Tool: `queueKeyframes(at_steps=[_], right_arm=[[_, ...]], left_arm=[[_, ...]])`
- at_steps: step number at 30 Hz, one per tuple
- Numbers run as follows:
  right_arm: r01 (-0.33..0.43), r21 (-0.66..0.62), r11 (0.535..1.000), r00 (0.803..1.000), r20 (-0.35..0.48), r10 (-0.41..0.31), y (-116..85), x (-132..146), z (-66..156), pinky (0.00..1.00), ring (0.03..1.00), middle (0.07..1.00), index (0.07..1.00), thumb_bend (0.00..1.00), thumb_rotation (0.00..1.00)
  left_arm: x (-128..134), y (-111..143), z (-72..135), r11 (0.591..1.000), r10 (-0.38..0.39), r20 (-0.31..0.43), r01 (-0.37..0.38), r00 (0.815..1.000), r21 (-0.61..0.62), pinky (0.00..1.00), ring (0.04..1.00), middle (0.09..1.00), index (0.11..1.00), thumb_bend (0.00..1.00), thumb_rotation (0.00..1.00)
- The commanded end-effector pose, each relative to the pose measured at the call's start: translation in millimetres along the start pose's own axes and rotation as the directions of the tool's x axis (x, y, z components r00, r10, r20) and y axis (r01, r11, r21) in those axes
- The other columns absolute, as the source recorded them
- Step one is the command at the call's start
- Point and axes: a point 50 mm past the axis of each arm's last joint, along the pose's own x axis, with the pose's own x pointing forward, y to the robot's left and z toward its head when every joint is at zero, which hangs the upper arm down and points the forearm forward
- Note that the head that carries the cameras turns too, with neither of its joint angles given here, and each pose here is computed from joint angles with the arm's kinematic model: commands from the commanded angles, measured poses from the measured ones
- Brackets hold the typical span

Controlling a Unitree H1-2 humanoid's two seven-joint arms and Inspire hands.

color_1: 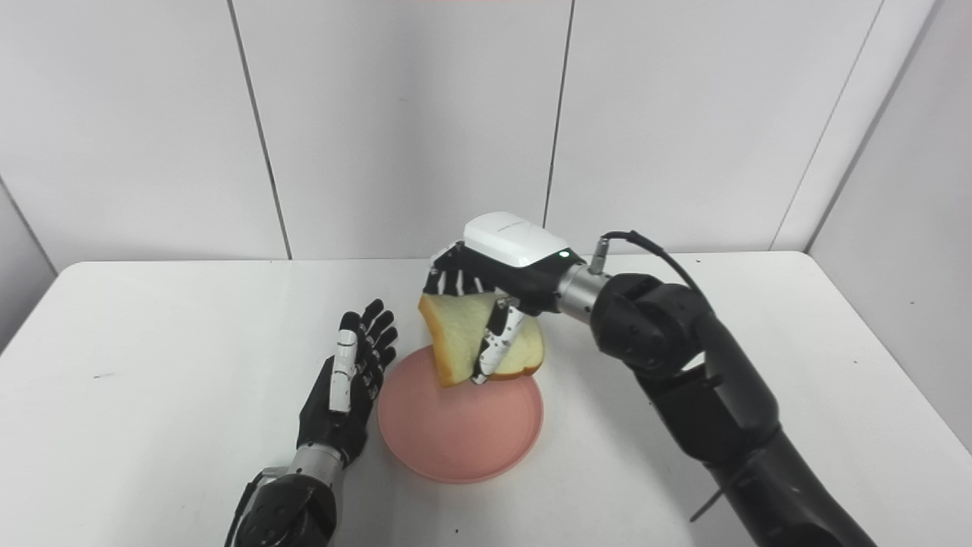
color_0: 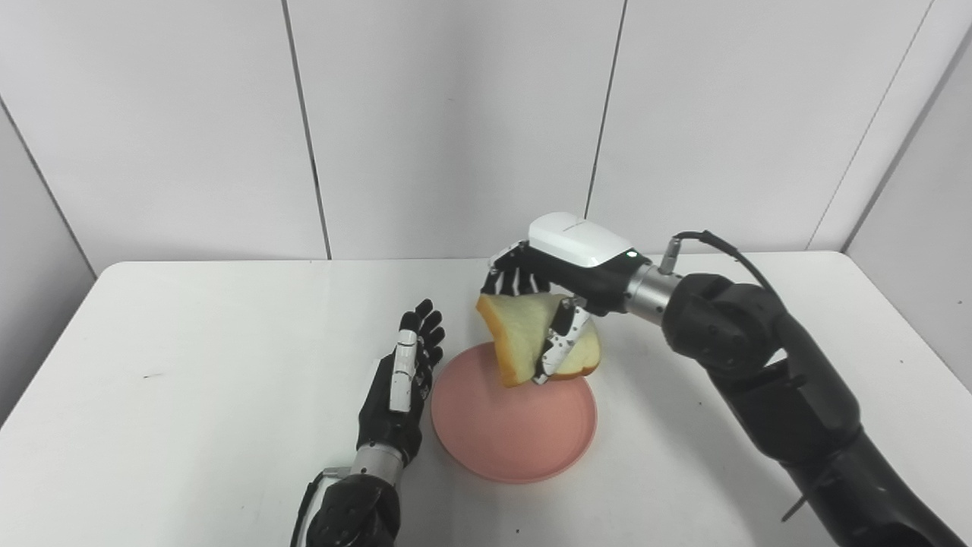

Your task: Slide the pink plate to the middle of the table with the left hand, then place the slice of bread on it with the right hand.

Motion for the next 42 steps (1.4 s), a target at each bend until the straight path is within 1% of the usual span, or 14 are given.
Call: queueKeyframes(at_steps=[1, 3, 5, 7, 8, 11, 15, 16, 22, 25, 30, 33, 37, 42], right_arm=[[0.047, -0.045, 0.998, 0.999, 0.013, -0.046, -22.6, 12.6, 13.3, 0.34, 0.398, 0.499, 0.527, 0.51, 0.00], [0.026, -0.040, 0.999, 1.000, 0.010, -0.026, -18.6, 18.4, 18.3, 0.32, 0.386, 0.492, 0.533, 0.51, 0.00], [0.012, -0.012, 1.000, 1.000, 0.020, -0.011, -12.5, 24.3, 22.0, 0.33, 0.383, 0.483, 0.540, 0.51, 0.00], [-0.009, 0.001, 1.000, 0.999, 0.032, 0.009, -4.0, 30.8, 24.6, 0.37, 0.404, 0.497, 0.527, 0.51, 0.00], [-0.021, 0.003, 1.000, 0.999, 0.033, 0.021, 0.6, 33.8, 25.8, 0.37, 0.404, 0.497, 0.527, 0.51, 0.00], [-0.053, 0.006, 0.999, 0.998, 0.027, 0.053, 13.7, 42.1, 26.5, 0.35, 0.415, 0.504, 0.510, 0.52, 0.00], [-0.071, 0.004, 0.997, 0.997, 0.028, 0.071, 25.9, 48.5, 23.5, 0.35, 0.423, 0.501, 0.503, 0.52, 0.00], [-0.076, 0.003, 0.997, 0.997, 0.025, 0.076, 27.6, 49.4, 22.5, 0.37, 0.430, 0.509, 0.493, 0.52, 0.00], [-0.106, -0.013, 0.994, 0.994, 0.018, 0.106, 34.6, 54.1, 17.5, 0.37, 0.430, 0.519, 0.488, 0.52, 0.00], [-0.124, -0.023, 0.992, 0.992, 0.013, 0.124, 36.9, 55.5, 15.3, 0.40, 0.442, 0.523, 0.477, 0.52, 0.00], [-0.145, -0.037, 0.989, 0.989, -0.010, 0.145, 36.5, 54.7, 13.4, 0.38, 0.433, 0.514, 0.493, 0.52, 0.00], [-0.158, -0.052, 0.986, 0.988, -0.012, 0.157, 35.3, 54.3, 13.8, 0.35, 0.416, 0.504, 0.509, 0.52, 0.00], [-0.170, -0.058, 0.984, 0.986, -0.009, 0.169, 35.4, 53.2, 14.8, 0.34, 0.415, 0.507, 0.507, 0.52, 0.00], [-0.180, -0.068, 0.981, 0.984, -0.012, 0.180, 38.0, 50.7, 16.1, 0.38, 0.435, 0.528, 0.485, 0.52, 0.00]], left_arm=[[9.8, -5.2, 22.4, 1.000, -0.019, 0.088, 0.018, 0.996, 0.018, 1.00, 0.974, 0.969, 0.939, 0.74, 1.00], [9.3, -4.1, 23.1, 1.000, -0.021, 0.087, 0.019, 0.996, 0.015, 1.00, 0.977, 0.976, 0.948, 0.74, 1.00], [9.1, -3.4, 24.2, 1.000, -0.021, 0.088, 0.020, 0.996, 0.011, 1.00, 0.983, 0.987, 0.959, 0.74, 1.00], [9.3, -2.6, 25.4, 1.000, -0.015, 0.097, 0.015, 0.995, 0.001, 1.00, 0.986, 0.995, 0.959, 0.74, 1.00], [9.4, -2.1, 25.8, 1.000, -0.012, 0.104, 0.013, 0.995, -0.005, 1.00, 0.986, 0.995, 0.959, 0.74, 1.00], [9.7, -1.1, 26.6, 1.000, -0.007, 0.116, 0.009, 0.993, -0.018, 1.00, 0.987, 0.992, 0.952, 0.73, 1.00], [10.0, -1.1, 26.7, 0.999, 0.000, 0.121, 0.004, 0.993, -0.039, 1.00, 0.986, 0.989, 0.945, 0.73, 0.98], [10.1, -1.3, 26.8, 0.999, 0.005, 0.122, 0.000, 0.993, -0.040, 1.00, 0.983, 0.988, 0.943, 0.74, 0.98], [11.0, -0.8, 28.3, 0.999, 0.019, 0.123, -0.014, 0.992, -0.042, 1.00, 0.967, 0.965, 0.931, 0.74, 0.98], [11.7, -0.4, 28.5, 0.999, 0.021, 0.121, -0.016, 0.992, -0.038, 1.00, 0.961, 0.951, 0.929, 0.74, 0.98], [11.9, -0.3, 27.9, 0.999, 0.022, 0.124, -0.018, 0.992, -0.034, 1.00, 0.957, 0.948, 0.928, 0.74, 1.00], [11.7, -0.5, 27.8, 0.999, 0.018, 0.120, -0.014, 0.993, -0.033, 1.00, 0.961, 0.953, 0.933, 0.74, 1.00], [10.6, -1.0, 27.9, 1.000, 0.014, 0.121, -0.010, 0.993, -0.029, 1.00, 0.959, 0.953, 0.930, 0.74, 1.00], [10.2, -1.3, 27.7, 1.000, 0.016, 0.126, -0.013, 0.992, -0.029, 1.00, 0.952, 0.943, 0.918, 0.74, 0.99]])
